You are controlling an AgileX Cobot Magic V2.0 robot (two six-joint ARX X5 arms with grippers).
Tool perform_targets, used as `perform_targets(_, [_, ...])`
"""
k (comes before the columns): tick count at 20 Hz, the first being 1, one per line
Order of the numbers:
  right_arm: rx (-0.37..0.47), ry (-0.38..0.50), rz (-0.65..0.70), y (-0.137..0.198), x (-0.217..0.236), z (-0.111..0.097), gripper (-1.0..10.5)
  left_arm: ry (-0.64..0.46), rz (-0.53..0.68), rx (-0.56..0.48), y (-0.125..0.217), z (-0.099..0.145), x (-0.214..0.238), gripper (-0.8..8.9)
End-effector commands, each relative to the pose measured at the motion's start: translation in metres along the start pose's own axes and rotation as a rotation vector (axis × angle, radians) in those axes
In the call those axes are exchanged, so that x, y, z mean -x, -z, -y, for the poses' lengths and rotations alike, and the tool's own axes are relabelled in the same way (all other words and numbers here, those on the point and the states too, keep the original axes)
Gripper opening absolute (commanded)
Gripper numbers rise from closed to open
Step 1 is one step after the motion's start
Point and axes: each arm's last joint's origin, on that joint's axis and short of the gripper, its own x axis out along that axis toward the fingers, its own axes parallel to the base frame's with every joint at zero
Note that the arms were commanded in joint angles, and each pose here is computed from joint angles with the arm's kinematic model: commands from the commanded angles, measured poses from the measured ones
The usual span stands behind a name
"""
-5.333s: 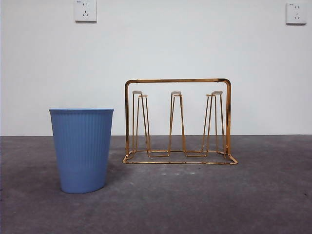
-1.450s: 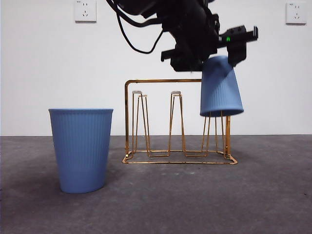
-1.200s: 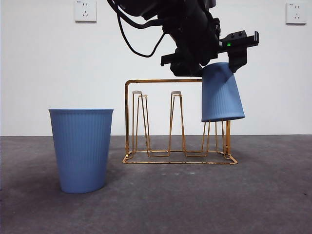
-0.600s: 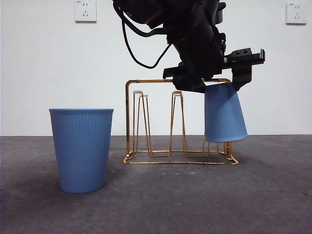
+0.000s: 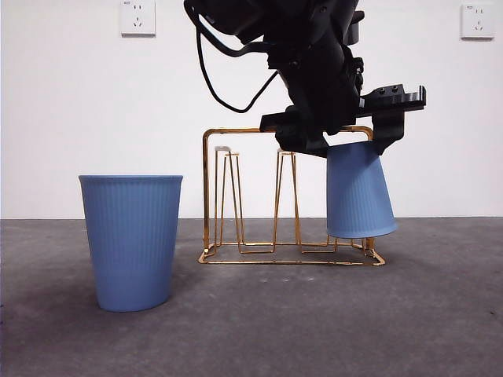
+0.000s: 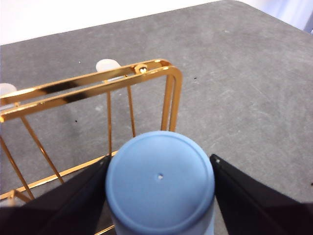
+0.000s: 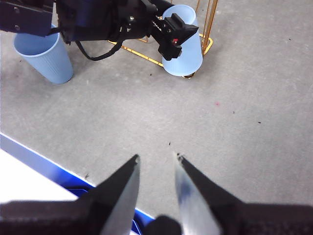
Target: Pick up cup 1,put cup 1 in the cup rack,pick up cup 2,put cup 2 in the cup rack
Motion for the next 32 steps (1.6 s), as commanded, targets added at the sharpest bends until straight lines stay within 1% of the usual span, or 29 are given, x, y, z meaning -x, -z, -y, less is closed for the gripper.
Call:
perform_targets(1, [0.015, 0.002, -0.029, 0.003, -0.001, 0.000, 1.2, 0.002, -0.036, 0.013, 0.009, 0.001, -0.003, 3.50])
perform_targets(2, [0.016, 0.002, -0.029, 0.003, -0.001, 0.000, 1.2, 0.007, -0.039, 0.016, 0.009, 0.001, -0.003, 4.30])
perform_targets(4, [0.017, 0.003, -0.029, 0.003, -0.001, 0.000, 1.2, 0.029, -0.049, 0.022, 0.010, 0.002, -0.003, 4.69])
perform_targets(7, [0.020, 0.002, -0.028, 0.003, -0.001, 0.000, 1.2, 0.045, -0.074, 0.023, 0.012, 0.002, -0.002, 4.69])
perform_targets(16, [0.024, 0.002, -0.028, 0.003, -0.001, 0.000, 1.2, 0.001, -0.208, -0.002, 0.014, -0.003, 0.000, 4.69])
perform_targets(20, [0.034, 0.002, -0.027, 0.003, -0.001, 0.000, 1.2, 0.094, -0.314, -0.003, 0.013, 0.000, 0.003, 4.69])
perform_targets(24, [0.035, 0.002, -0.028, 0.003, -0.001, 0.000, 1.2, 0.118, -0.435, -0.001, 0.015, 0.002, 0.010, 4.69])
perform_targets(26, [0.034, 0.002, -0.028, 0.003, -0.001, 0.000, 1.2, 0.148, -0.503, 0.016, 0.017, 0.001, 0.014, 4.69])
perform_targets(29, [0.034, 0.002, -0.027, 0.003, -0.001, 0.000, 1.2, 0.245, -0.614, 0.027, 0.019, 0.003, 0.026, 4.68])
perform_targets(30, [0.033, 0.001, -0.023, 0.002, -0.001, 0.000, 1.2, 0.279, -0.636, 0.028, 0.017, 0.006, 0.031, 4.68])
perform_targets(32, [0.027, -0.004, 0.009, -0.001, -0.001, 0.000, 1.3, 0.352, -0.643, 0.022, 0.007, 0.011, 0.048, 4.68])
